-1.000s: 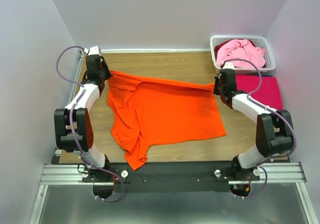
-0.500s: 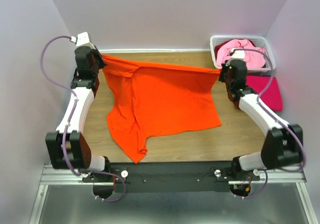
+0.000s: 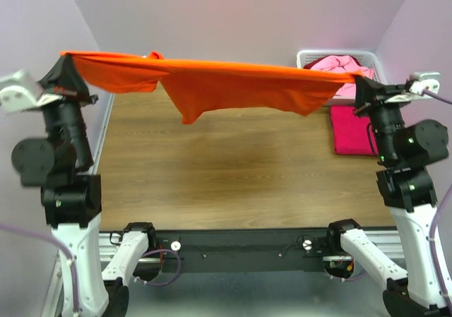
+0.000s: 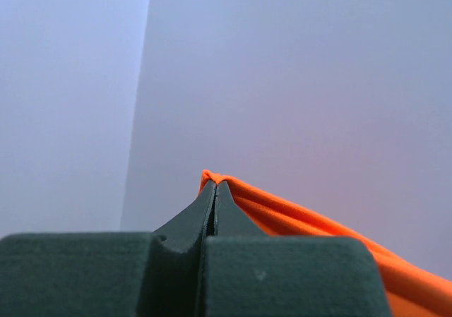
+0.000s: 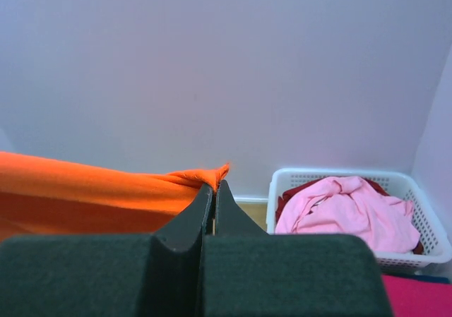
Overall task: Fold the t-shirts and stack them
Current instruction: Flatten the tshirt out
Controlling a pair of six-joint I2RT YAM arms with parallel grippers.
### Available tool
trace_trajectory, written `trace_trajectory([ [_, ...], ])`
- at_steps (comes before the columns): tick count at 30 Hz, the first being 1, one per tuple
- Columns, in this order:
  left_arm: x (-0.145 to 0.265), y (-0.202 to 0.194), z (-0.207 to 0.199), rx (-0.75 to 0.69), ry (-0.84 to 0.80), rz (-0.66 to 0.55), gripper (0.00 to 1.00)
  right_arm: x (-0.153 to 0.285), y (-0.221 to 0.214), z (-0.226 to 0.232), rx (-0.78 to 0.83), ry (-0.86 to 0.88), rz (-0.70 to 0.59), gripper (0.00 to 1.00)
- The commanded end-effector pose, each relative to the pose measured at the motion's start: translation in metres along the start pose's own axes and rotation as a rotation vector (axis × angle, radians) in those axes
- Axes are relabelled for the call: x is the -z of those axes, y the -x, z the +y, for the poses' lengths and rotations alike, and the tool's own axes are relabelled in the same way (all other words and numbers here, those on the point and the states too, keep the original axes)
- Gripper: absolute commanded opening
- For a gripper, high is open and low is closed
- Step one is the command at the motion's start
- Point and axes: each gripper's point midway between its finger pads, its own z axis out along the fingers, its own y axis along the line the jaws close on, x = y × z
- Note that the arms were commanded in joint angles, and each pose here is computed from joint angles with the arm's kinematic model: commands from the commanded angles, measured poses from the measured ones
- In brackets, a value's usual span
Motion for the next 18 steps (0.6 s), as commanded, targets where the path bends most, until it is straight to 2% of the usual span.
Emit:
trace_trajectory([
  [1, 0.033, 0.049, 0.046, -0.098, 0.238, -0.099, 0.00, 0.030, -0.010, -0.014, 0.053, -0.043, 0.103, 0.01],
  [6, 0.053, 0.084, 0.049, -0.141, 0.257, -0.154, 0.00, 0.048, 0.009, -0.008, 0.042, -0.010, 0.077, 0.01],
  [8, 0.051, 0.083, 0.048, -0.172, 0.251, -0.151, 0.00, 0.049, 0.004, -0.009, 0.043, -0.016, 0.087, 0.01],
  [11, 0.035, 0.060, 0.043, -0.194, 0.215, -0.102, 0.00, 0.042, -0.013, -0.016, 0.046, -0.057, 0.134, 0.01],
  [14, 0.007, 0.012, 0.027, -0.207, 0.105, -0.014, 0.00, 0.031, -0.048, -0.031, 0.065, -0.136, 0.226, 0.01],
  [15, -0.007, -0.026, 0.027, -0.215, 0.082, 0.065, 0.00, 0.028, -0.065, -0.035, 0.073, -0.155, 0.268, 0.01],
  [17, -0.023, -0.071, 0.019, -0.207, 0.013, 0.142, 0.00, 0.018, -0.100, -0.046, 0.088, -0.213, 0.356, 0.01],
  [18, -0.025, -0.112, 0.022, -0.194, 0.002, 0.220, 0.00, 0.015, -0.116, -0.049, 0.095, -0.232, 0.392, 0.01],
])
